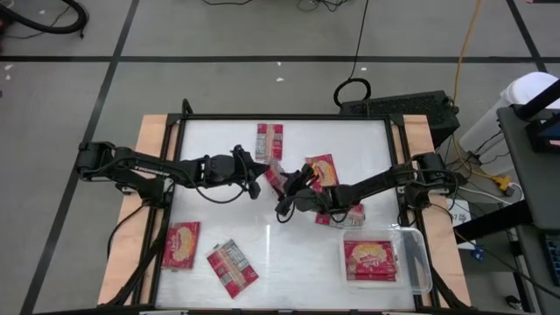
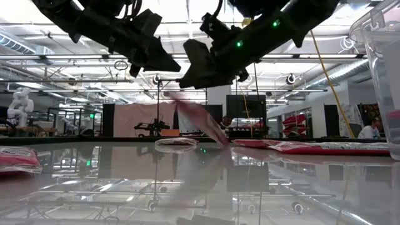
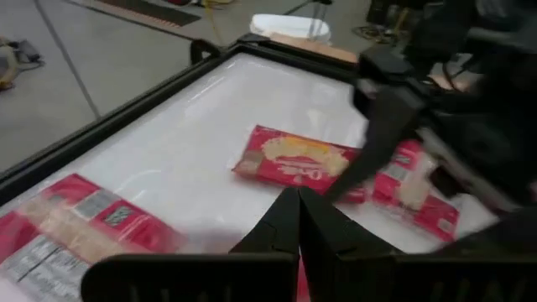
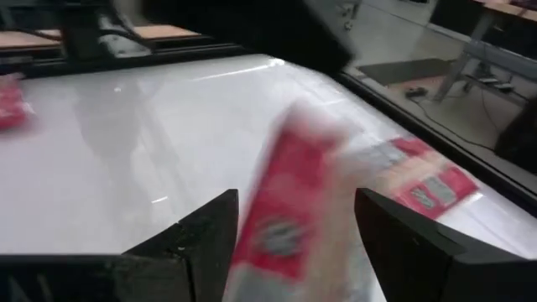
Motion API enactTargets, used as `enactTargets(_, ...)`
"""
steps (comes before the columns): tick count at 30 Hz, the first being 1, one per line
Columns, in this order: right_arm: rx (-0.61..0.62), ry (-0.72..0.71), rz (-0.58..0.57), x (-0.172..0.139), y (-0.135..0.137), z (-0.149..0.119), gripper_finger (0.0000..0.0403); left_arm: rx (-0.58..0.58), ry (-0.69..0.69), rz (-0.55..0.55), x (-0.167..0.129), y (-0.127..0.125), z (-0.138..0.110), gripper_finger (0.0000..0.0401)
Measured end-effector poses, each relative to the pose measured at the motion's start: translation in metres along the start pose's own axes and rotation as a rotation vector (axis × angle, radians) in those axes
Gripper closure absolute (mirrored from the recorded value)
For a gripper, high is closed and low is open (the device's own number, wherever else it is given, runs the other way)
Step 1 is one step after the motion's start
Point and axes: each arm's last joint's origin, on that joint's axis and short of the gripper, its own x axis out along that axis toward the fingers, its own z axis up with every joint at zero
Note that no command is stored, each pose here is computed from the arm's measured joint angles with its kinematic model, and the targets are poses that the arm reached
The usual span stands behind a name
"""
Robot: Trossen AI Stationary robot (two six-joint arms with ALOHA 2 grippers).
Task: Sort popcorn bags into baskets
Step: Put the red popcorn pack into the transparent bin
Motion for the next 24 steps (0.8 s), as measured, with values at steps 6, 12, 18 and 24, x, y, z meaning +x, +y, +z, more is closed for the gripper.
enactTargets(6,0.021,0.042,-0.098,0.003,-0.008,-0.006,0.0189,0.008,0.017,-0.034,-0.001,-0.005,-0.002,0.0400)
enactTargets(12,-0.011,0.099,0.044,0.005,-0.006,-0.008,0.0212,0.153,0.170,-0.086,-0.005,-0.009,-0.018,0.0387)
enactTargets(18,-0.140,0.205,0.241,0.003,-0.002,-0.016,0.0222,0.259,0.466,-0.017,-0.010,0.001,-0.047,0.0339)
enactTargets(24,-0.174,0.267,0.335,0.009,-0.011,-0.019,0.0222,0.234,0.497,0.020,0.008,0.006,-0.061,0.0239)
